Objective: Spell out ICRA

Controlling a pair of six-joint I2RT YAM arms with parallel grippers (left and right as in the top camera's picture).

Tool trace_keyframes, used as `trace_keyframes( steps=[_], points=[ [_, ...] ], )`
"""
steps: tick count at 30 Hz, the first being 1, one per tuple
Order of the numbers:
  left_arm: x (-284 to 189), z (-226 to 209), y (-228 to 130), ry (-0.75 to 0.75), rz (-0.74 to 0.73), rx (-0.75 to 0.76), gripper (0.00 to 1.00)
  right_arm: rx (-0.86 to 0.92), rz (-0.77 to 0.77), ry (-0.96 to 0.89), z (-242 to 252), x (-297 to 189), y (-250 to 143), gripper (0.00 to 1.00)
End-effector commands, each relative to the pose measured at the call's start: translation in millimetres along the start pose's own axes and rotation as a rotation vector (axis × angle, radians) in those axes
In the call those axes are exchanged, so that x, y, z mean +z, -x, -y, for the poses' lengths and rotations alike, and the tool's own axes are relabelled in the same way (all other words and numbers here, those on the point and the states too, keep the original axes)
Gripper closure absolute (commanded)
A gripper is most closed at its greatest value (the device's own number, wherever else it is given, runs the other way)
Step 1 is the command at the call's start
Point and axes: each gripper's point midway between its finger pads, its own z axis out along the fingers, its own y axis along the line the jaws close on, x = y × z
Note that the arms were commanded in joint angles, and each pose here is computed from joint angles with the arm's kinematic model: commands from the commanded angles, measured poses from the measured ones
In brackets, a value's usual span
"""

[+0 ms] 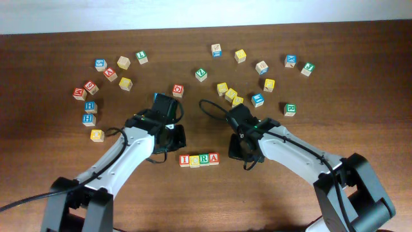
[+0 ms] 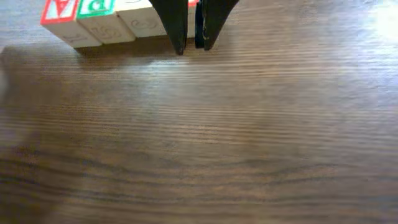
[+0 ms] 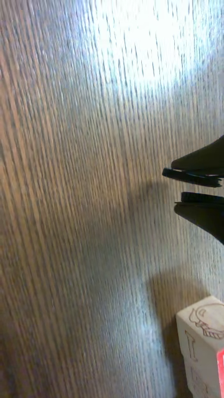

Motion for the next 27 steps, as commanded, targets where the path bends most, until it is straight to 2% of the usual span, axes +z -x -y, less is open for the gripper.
trace_keyframes(
  steps=[1,5,27],
  points=[
    [13,13,0,0.001,-0.006,0.045,1.0,0.005,0.06,-0.073,14,-3,10,0.96],
    [26,9,-6,0.022,-0.044,0.039,1.0,0.006,0.061,-0.088,18,-3,10,0.96],
    [24,15,-24,-0.026,-0.131,0.031,1.0,0.005,0.065,-0.098,20,-3,11,0.96]
  ],
)
